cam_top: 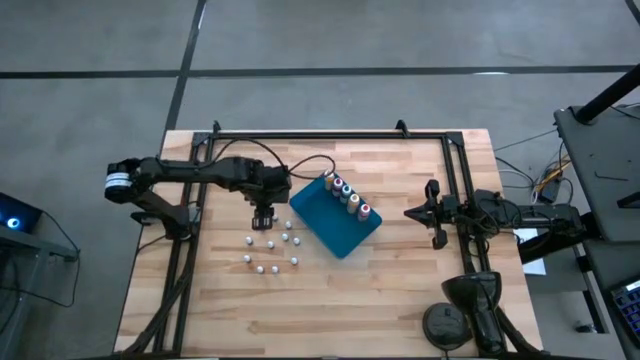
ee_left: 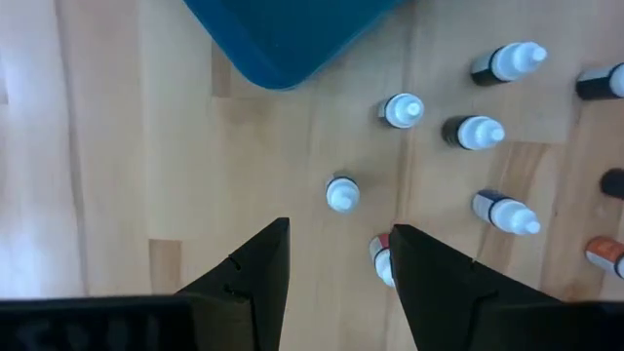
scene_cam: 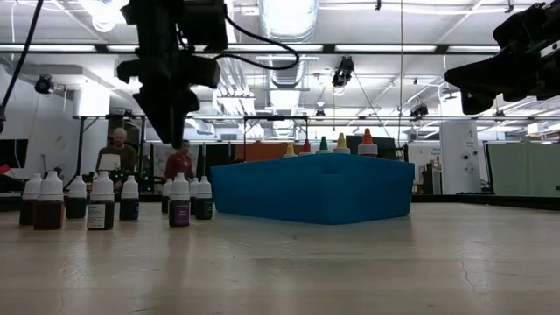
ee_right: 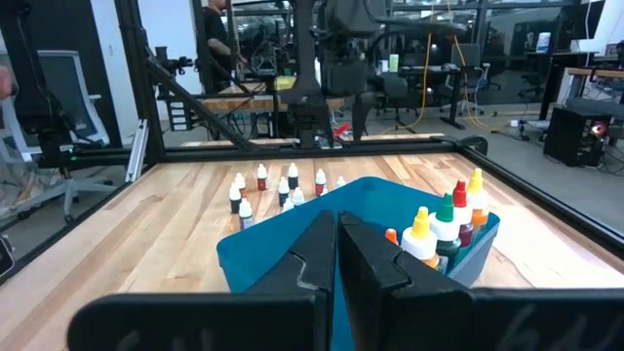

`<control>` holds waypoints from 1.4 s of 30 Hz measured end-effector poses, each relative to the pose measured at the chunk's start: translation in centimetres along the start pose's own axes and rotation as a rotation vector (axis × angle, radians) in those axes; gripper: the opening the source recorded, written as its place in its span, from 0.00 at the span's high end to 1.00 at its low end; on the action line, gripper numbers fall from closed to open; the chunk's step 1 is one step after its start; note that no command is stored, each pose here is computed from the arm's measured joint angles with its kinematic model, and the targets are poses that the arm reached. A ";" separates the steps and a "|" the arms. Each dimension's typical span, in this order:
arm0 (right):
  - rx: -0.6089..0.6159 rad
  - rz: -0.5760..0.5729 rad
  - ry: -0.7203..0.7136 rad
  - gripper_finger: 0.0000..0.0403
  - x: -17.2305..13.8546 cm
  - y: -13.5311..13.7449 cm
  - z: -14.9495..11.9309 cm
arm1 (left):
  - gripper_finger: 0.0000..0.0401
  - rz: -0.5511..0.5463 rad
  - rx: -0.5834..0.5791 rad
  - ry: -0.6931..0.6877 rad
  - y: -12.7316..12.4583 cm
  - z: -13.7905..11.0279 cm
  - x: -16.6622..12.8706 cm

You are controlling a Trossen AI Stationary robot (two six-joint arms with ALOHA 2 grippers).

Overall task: Pick & Place food coloring
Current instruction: Put the green food coloring bottle into the blue bin

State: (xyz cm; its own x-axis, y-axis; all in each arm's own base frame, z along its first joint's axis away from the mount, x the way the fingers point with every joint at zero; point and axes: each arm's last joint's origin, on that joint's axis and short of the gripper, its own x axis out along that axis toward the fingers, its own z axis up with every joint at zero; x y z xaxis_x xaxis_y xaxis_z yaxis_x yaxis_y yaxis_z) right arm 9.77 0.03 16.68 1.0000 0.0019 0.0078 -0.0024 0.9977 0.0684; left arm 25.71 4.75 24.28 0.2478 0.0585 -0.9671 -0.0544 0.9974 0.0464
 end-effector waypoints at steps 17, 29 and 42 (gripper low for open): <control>0.000 0.000 0.000 0.98 0.0 0.0 0.0 | 0.63 -0.021 -0.007 -0.033 -0.3 -1.0 3.0; 0.001 0.000 0.000 0.98 0.0 0.0 0.0 | 0.63 -0.027 -0.006 0.014 -0.3 -0.7 5.2; 0.001 0.000 0.000 0.98 0.0 0.0 0.0 | 0.63 -0.031 -0.005 0.044 -0.3 -0.4 6.7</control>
State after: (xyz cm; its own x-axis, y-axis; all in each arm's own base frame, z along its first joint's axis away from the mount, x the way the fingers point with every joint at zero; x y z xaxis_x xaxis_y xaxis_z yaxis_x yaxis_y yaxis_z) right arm 9.77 0.03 16.68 1.0000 0.0019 0.0082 -0.0025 0.9976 0.0692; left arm 27.01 4.86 17.73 0.2066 0.0260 -0.9781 -0.0523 0.9985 0.0155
